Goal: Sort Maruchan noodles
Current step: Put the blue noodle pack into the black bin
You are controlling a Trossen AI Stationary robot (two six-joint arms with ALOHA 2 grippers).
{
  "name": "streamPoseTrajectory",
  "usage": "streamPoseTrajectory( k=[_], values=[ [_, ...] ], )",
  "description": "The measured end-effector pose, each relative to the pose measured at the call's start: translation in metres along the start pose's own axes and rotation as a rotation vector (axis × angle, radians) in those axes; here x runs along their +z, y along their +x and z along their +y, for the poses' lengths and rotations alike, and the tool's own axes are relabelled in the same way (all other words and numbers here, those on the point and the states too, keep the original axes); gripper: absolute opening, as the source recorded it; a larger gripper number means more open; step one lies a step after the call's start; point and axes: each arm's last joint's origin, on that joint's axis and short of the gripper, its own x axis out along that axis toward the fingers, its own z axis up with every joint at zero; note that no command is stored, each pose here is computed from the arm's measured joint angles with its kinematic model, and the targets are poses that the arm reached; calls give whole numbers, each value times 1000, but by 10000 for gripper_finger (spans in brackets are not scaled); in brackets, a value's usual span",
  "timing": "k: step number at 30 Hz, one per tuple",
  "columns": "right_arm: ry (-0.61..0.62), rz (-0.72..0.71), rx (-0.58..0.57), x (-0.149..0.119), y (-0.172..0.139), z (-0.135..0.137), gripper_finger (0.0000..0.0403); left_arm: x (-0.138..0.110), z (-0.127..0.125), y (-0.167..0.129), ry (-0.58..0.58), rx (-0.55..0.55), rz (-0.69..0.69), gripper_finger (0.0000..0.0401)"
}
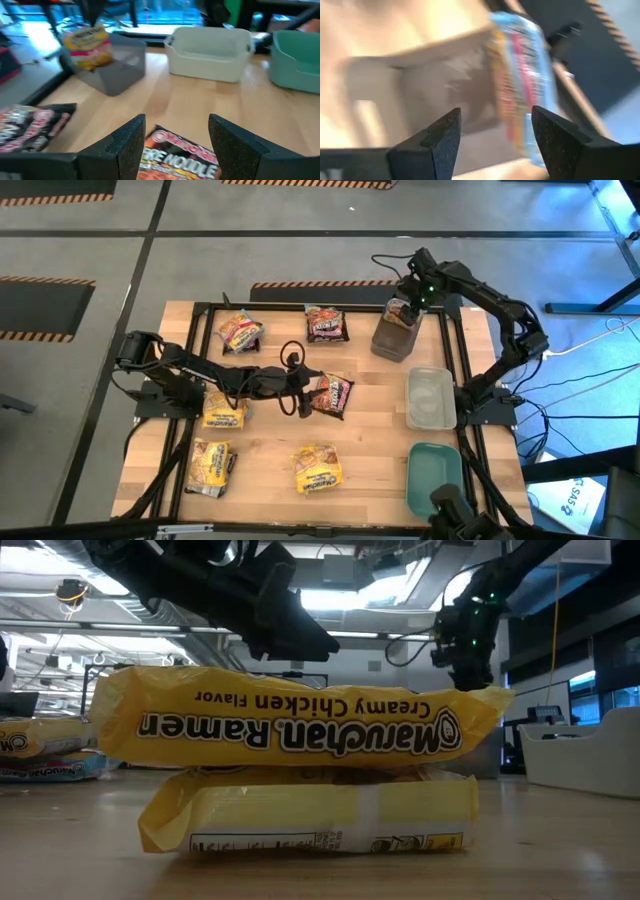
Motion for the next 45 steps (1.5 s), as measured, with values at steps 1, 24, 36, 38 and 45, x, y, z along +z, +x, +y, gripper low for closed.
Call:
streamPoseTrajectory(
  k=[1, 24, 36, 38, 45],
  values=[
    [0, -29, 44, 1, -3, 7, 227, 1, 2, 0, -3, 24, -8, 212],
    [-722, -646, 409, -23, 38, 208, 227, 55, 146, -10, -182, 530, 618, 259],
    [-645, -684, 424, -35, 53, 205, 227, 21, 195, -31, -365, 652, 887, 259],
    [-628, -680, 428, -35, 53, 205, 227, 14, 194, -31, -359, 654, 924, 259],
    [-580, -682, 406, -33, 53, 204, 227, -17, 195, -24, -303, 715, 1020, 259]
  ],
)
